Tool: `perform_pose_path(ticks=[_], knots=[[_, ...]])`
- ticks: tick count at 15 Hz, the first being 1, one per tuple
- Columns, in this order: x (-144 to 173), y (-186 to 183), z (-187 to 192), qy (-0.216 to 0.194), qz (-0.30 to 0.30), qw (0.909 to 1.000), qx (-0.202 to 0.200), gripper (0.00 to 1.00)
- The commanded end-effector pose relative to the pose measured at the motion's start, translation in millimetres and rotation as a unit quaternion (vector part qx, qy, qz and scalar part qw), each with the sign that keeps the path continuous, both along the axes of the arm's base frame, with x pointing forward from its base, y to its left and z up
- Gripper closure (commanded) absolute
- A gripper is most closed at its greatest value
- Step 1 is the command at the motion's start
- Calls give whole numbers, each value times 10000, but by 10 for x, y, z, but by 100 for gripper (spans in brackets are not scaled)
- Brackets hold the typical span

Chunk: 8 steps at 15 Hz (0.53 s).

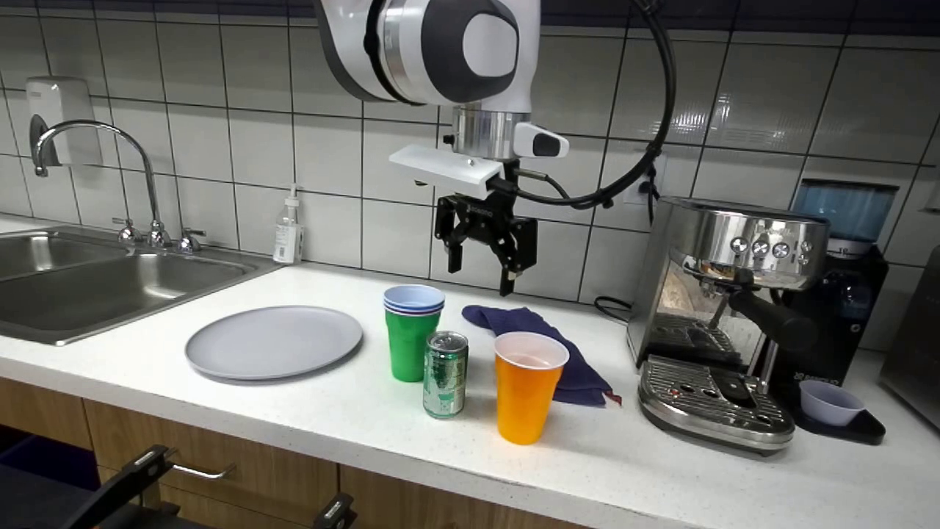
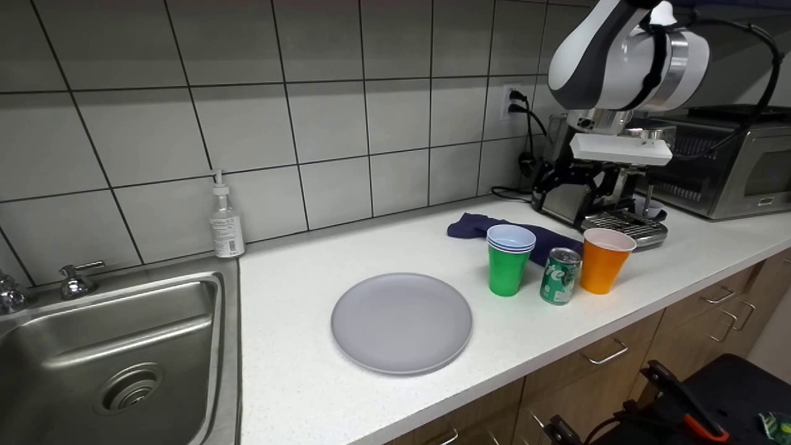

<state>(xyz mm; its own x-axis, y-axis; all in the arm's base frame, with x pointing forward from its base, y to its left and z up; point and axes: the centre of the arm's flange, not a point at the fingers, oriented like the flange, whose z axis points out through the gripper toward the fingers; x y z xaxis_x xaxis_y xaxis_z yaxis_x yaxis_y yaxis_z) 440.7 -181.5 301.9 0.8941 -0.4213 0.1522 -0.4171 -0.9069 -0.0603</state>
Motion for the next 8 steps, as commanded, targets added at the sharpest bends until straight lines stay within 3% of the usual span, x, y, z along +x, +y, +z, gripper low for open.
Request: perform_pose_path(ticks=[1,8], knots=[[42,-208,29,136,205,9997,-17,0],[69,-383,-140,254,121,9996,-87,0]])
